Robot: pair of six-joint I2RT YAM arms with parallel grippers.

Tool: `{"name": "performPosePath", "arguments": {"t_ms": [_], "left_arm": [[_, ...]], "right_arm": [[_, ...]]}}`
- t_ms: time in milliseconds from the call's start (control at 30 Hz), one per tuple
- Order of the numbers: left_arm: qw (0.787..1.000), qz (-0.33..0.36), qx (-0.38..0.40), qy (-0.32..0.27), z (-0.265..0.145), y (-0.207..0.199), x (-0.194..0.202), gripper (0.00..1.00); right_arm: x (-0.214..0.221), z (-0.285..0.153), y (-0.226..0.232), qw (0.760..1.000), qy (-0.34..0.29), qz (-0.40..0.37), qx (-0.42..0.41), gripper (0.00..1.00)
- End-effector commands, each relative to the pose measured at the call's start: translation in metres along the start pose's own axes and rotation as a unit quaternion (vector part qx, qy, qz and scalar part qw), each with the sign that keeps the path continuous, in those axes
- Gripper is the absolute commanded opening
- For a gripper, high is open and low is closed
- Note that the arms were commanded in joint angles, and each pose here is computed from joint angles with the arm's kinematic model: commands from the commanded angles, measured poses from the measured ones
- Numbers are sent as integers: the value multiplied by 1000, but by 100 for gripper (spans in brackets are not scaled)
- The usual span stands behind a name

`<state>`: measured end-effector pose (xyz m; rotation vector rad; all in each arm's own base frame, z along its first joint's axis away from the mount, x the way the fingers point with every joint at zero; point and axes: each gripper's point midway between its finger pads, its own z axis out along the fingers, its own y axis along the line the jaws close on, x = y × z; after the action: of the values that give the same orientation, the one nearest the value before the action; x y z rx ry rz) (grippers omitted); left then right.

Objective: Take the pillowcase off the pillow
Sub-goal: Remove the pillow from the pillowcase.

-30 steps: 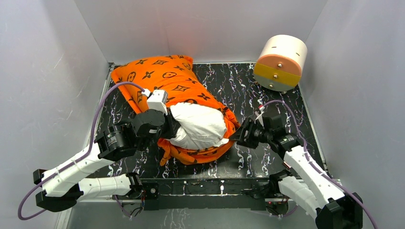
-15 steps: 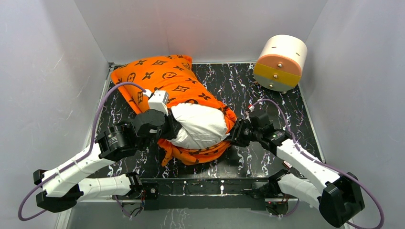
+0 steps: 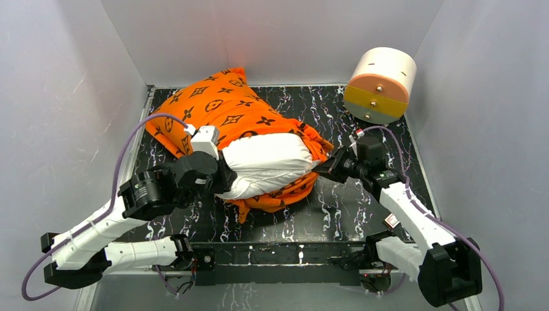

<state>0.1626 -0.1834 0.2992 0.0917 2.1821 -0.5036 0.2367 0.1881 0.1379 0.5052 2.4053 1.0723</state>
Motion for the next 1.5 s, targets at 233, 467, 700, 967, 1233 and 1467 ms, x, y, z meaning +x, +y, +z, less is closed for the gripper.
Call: {"name": "performPosePath", "arguments": {"t_ms": [233, 467, 700, 967, 1233, 1467], "left_arm": [[995, -6, 59, -84, -48, 8, -41, 0], [982, 159, 94, 49, 14, -58, -9, 55], [972, 221, 67, 48, 32, -74, -30, 98], [833, 517, 138, 140, 121, -150, 52, 98], [770, 621, -41, 144, 187, -72, 86, 98], [730, 651, -199, 60, 208, -23, 65, 82]], "right_arm": [[-37, 32, -41, 996, -10, -25, 82, 0], [-29, 16, -8, 997, -15, -74, 31, 0], [-17, 8, -3, 997, 1, -71, 8, 0], [-11, 4, -6, 998, -8, -58, -3, 0], [-6, 2, -6, 999, -2, -45, -8, 0], [-9, -8, -5, 999, -14, -45, 0, 0]]}}
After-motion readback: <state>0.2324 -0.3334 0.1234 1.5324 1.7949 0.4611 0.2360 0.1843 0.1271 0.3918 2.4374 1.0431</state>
